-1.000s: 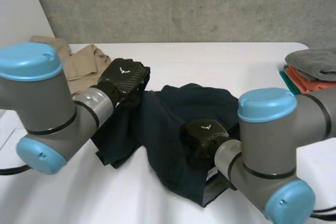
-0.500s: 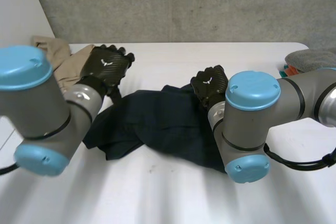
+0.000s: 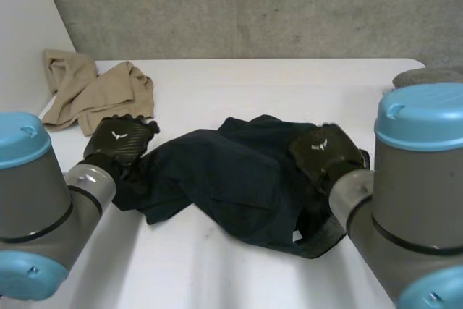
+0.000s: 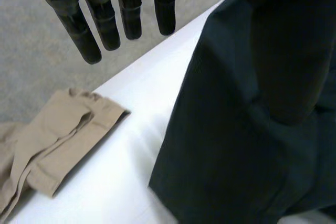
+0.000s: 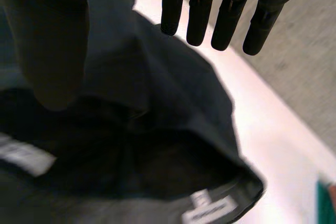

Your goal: Fold the laundry.

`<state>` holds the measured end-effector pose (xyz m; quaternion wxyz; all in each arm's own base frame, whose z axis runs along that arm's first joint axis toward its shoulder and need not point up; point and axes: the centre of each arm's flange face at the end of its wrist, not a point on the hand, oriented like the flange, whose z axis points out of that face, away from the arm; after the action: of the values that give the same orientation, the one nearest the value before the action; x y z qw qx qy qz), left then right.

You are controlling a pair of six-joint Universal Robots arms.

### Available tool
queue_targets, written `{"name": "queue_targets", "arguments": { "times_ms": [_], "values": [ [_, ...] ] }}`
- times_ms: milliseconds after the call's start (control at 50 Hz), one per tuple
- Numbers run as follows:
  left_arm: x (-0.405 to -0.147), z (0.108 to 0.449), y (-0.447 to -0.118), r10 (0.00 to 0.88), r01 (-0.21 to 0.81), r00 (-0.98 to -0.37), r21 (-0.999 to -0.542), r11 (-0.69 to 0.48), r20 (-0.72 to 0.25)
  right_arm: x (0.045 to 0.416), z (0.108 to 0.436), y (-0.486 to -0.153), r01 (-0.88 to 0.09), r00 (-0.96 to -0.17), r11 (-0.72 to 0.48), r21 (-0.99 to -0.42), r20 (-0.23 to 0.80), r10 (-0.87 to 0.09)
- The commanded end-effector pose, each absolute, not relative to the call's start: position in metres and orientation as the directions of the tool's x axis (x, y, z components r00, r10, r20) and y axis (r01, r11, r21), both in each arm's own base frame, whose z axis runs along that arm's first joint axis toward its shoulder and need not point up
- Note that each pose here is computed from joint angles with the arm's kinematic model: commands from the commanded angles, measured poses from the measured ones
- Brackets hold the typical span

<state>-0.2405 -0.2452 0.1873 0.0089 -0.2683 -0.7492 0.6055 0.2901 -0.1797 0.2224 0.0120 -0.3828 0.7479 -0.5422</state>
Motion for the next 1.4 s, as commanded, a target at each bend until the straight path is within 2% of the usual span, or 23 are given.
{"name": "queue_targets", "arguments": {
  "times_ms": [20, 180, 320, 480, 520, 540, 600, 620, 660, 680, 780, 800, 880, 940, 1000, 1100, 1180, 1240, 1300, 1320, 1340, 1380, 1400],
  "values": [
    [-0.23, 0.168, -0.262, 0.403, 0.4, -0.863, -0.899, 0.176, -0.305, 0.282, 0.214, -0.154, -0.521, -0.711, 0.17, -0.837, 0.315, -0.629],
    [-0.233, 0.15, -0.265, 0.443, 0.415, -0.847, -0.886, 0.206, -0.294, 0.294, 0.186, -0.142, -0.509, -0.685, 0.131, -0.851, 0.308, -0.66],
    [-0.236, 0.144, -0.274, 0.442, 0.415, -0.847, -0.888, 0.198, -0.297, 0.307, 0.156, -0.151, -0.504, -0.683, 0.116, -0.856, 0.313, -0.661],
    [-0.241, 0.153, -0.273, 0.442, 0.412, -0.844, -0.895, 0.173, -0.303, 0.312, 0.167, -0.17, -0.453, -0.726, 0.077, -0.888, 0.317, -0.61],
    [-0.24, 0.166, -0.273, 0.432, 0.404, -0.847, -0.903, 0.147, -0.309, 0.313, 0.179, -0.172, -0.442, -0.732, 0.051, -0.896, 0.327, -0.598],
    [-0.239, 0.19, -0.269, 0.418, 0.388, -0.852, -0.916, 0.102, -0.314, 0.311, 0.201, -0.174, -0.414, -0.744, 0.004, -0.91, 0.336, -0.577],
    [-0.237, 0.217, -0.262, 0.405, 0.371, -0.857, -0.927, 0.056, -0.319, 0.304, 0.239, -0.175, -0.384, -0.76, -0.074, -0.92, 0.361, -0.54],
    [-0.236, 0.24, -0.255, 0.398, 0.355, -0.861, -0.935, 0.019, -0.318, 0.295, 0.265, -0.177, -0.394, -0.767, -0.13, -0.91, 0.403, -0.498],
    [-0.234, 0.263, -0.249, 0.385, 0.339, -0.866, -0.941, -0.021, -0.32, 0.286, 0.285, -0.182, -0.414, -0.769, -0.175, -0.893, 0.446, -0.458],
    [-0.232, 0.284, -0.242, 0.375, 0.322, -0.87, -0.945, -0.059, -0.32, 0.275, 0.309, -0.185, -0.438, -0.773, -0.219, -0.872, 0.489, -0.404],
    [-0.228, 0.345, -0.213, 0.374, 0.27, -0.872, -0.947, -0.174, -0.317, 0.255, 0.38, -0.172, -0.428, -0.785, -0.317, -0.846, 0.523, -0.333],
    [-0.228, 0.362, -0.203, 0.388, 0.253, -0.866, -0.945, -0.207, -0.317, 0.254, 0.387, -0.17, -0.423, -0.787, -0.326, -0.845, 0.521, -0.33],
    [-0.228, 0.382, -0.189, 0.409, 0.235, -0.856, -0.943, -0.235, -0.315, 0.248, 0.409, -0.169, -0.424, -0.792, -0.345, -0.837, 0.528, -0.307],
    [-0.229, 0.384, -0.189, 0.41, 0.232, -0.857, -0.944, -0.236, -0.313, 0.242, 0.407, -0.178, -0.454, -0.787, -0.308, -0.836, 0.538, -0.302],
    [-0.233, 0.37, -0.198, 0.429, 0.249, -0.848, -0.949, -0.191, -0.309, 0.24, 0.391, -0.197, -0.492, -0.773, -0.242, -0.836, 0.548, -0.321],
    [-0.25, 0.303, -0.239, 0.491, 0.34, -0.82, -0.941, 0.004, -0.294, 0.242, 0.337, -0.244, -0.554, -0.734, -0.084, -0.828, 0.533, -0.42],
    [-0.264, 0.275, -0.272, 0.505, 0.369, -0.81, -0.929, 0.043, -0.298, 0.249, 0.303, -0.27, -0.57, -0.725, -0.013, -0.822, 0.51, -0.464],
    [-0.275, 0.276, -0.3, 0.485, 0.349, -0.817, -0.937, -0.017, -0.313, 0.26, 0.297, -0.29, -0.548, -0.737, -0.046, -0.836, 0.508, -0.446],
    [-0.289, 0.305, -0.33, 0.428, 0.274, -0.841, -0.942, -0.193, -0.332, 0.271, 0.302, -0.319, -0.466, -0.797, -0.137, -0.874, 0.482, -0.363],
    [-0.291, 0.316, -0.336, 0.407, 0.246, -0.851, -0.936, -0.253, -0.333, 0.274, 0.313, -0.333, -0.406, -0.841, -0.208, -0.89, 0.453, -0.297],
    [-0.295, 0.343, -0.346, 0.355, 0.186, -0.873, -0.903, -0.388, -0.333, 0.275, 0.322, -0.34, -0.371, -0.863, -0.256, -0.893, 0.433, -0.26],
    [-0.297, 0.368, -0.351, 0.309, 0.129, -0.895, -0.85, -0.51, -0.321, 0.277, 0.341, -0.349, -0.299, -0.901, -0.364, -0.882, 0.386, -0.197],
    [-0.299, 0.377, -0.352, 0.292, 0.106, -0.902, -0.821, -0.562, -0.316, 0.279, 0.36, -0.355, -0.24, -0.928, -0.474, -0.847, 0.344, -0.145]
  ]
}}
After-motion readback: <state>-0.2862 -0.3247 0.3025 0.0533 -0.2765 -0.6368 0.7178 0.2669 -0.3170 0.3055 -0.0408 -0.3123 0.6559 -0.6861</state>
